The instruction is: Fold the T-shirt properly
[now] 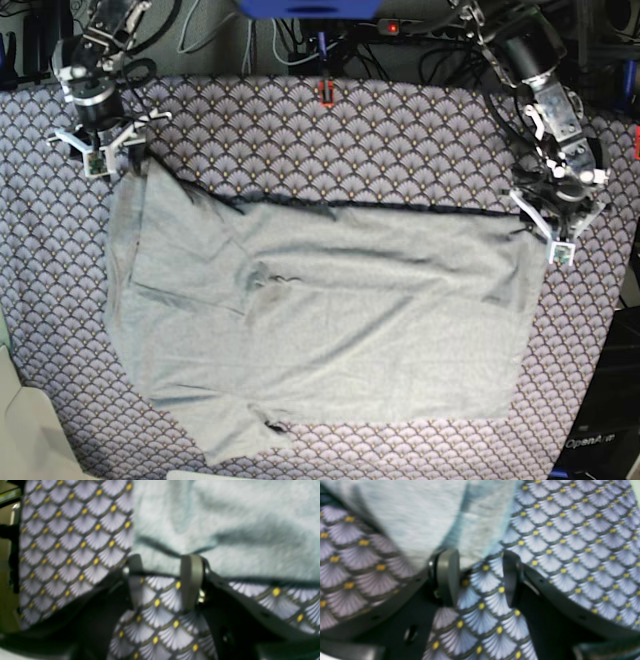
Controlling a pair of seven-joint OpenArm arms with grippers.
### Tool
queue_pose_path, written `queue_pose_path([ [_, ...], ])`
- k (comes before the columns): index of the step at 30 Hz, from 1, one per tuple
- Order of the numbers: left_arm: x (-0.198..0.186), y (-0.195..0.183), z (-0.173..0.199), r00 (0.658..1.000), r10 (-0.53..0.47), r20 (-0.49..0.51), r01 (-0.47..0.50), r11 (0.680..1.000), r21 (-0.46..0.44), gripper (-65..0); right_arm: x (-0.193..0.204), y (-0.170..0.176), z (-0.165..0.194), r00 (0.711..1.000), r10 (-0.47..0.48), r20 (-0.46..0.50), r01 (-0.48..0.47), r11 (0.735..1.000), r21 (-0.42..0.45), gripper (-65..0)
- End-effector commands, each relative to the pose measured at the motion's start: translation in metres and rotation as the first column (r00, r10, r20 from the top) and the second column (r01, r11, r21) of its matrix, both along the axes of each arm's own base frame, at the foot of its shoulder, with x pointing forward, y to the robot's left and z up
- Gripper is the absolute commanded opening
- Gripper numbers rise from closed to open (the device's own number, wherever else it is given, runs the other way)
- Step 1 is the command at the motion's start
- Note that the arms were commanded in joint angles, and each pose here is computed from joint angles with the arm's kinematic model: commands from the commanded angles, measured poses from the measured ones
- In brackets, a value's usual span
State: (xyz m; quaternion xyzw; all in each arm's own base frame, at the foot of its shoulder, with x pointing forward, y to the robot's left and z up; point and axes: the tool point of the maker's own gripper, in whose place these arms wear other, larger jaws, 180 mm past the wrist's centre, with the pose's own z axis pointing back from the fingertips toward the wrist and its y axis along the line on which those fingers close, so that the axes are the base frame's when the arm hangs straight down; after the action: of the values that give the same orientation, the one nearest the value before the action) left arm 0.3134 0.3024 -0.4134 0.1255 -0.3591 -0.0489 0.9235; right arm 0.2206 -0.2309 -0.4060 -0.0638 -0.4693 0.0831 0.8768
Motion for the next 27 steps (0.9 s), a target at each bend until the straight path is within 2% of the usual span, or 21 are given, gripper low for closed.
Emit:
queue_pose_path([
  [1, 0.013, 0.006, 0.019, 0.998, -0.001, 0.064, -0.001, 1.0, 0.019, -39.4, 0.002, -0.002, 0.012, 0.999, -0.004, 0.046, 0.004, 1.0, 0.0, -35.2],
  [18, 0.004, 0.007, 0.011, 0.999, 0.005, 0.043, -0.006, 1.0, 0.013, -39.4, -0.012, 0.001, 0.005, 1.0, -0.004, 0.023, 0.003, 1.0, 0.015, -35.4],
  [27, 0.005, 0.011, 0.013, 0.999, 0.01, 0.047, -0.011, 1.0, 0.021, -39.4, -0.02, 0.011, 0.012, 0.995, 0.006, 0.1, -0.011, 0.999, 0.045, -35.4],
])
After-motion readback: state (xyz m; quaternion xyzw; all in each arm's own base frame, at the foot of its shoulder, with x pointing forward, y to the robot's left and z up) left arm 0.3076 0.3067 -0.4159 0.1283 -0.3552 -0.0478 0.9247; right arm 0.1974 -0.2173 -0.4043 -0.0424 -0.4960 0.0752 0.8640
